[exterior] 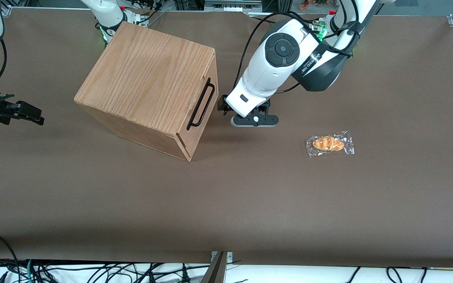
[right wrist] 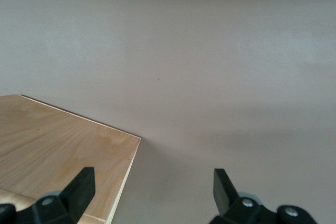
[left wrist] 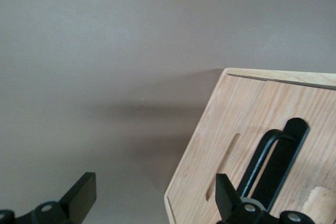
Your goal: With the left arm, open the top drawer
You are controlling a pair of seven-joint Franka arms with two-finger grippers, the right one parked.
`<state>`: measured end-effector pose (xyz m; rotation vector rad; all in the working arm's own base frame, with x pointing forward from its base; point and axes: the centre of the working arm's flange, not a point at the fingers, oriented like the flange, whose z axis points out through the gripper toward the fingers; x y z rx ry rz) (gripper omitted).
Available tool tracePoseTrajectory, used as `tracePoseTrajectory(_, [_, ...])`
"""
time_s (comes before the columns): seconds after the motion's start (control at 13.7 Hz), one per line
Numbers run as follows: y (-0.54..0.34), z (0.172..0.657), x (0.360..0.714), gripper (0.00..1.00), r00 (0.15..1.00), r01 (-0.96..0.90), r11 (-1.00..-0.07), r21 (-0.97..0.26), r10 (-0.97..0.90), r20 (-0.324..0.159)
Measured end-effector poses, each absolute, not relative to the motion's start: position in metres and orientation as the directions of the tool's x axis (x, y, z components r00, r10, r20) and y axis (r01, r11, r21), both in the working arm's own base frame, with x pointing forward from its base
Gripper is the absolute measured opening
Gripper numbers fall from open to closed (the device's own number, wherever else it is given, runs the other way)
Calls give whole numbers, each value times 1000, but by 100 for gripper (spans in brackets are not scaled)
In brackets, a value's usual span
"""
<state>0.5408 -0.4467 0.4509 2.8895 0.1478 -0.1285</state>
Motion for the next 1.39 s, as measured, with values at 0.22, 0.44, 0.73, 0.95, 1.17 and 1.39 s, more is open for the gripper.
tracePoseTrajectory(0.22, [-458,440,537,100,991,102,-965,243,77,-108])
tracePoseTrajectory(0.44, [-467,437,533,100,992,90,-965,248,65,-108])
tracePoseTrajectory(0.73, [-478,439,533,100,993,80,-960,270,52,-109])
tracePoseTrajectory(0.95, [-490,430,530,100,993,59,-960,272,28,-115])
tracePoseTrajectory(1.17, [-494,423,529,100,993,46,-960,275,14,-115])
tracePoseTrajectory(1.39, [-495,423,530,100,994,30,-960,278,-1,-110])
